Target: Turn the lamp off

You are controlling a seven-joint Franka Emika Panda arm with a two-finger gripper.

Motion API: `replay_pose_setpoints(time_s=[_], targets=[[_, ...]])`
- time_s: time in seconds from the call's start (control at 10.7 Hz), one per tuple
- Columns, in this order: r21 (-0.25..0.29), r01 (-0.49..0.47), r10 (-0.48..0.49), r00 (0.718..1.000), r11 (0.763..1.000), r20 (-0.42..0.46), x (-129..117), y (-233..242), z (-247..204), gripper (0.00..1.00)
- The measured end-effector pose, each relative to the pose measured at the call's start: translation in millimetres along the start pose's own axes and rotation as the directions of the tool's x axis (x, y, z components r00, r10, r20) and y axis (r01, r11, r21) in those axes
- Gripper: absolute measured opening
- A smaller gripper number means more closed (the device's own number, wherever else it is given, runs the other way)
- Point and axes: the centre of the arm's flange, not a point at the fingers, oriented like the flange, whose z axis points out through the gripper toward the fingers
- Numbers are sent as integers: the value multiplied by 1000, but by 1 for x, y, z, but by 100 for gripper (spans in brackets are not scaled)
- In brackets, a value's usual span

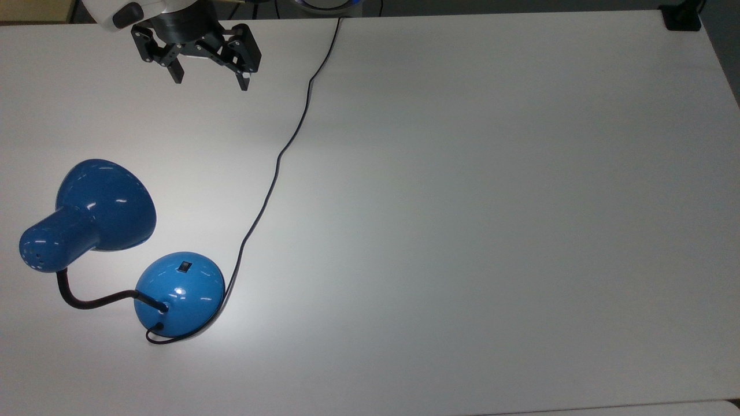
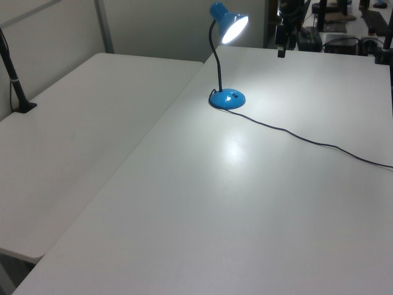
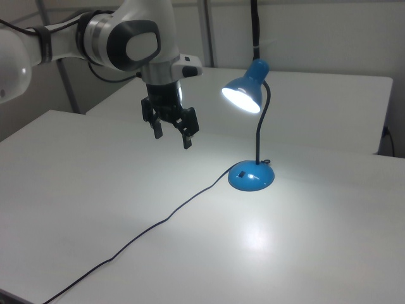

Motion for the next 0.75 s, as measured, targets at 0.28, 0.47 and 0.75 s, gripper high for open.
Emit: replay_pose_setpoints(time_s=[0.28,0.47,0.75], targets=[[-2,1,-1,1000,1000,-9,-1,1,-5,100],[-1,0,0,1000,1000,-19,-3,2,-12,100],[-1,-1,1,1000,1000,-21,-4,3,-12,100]])
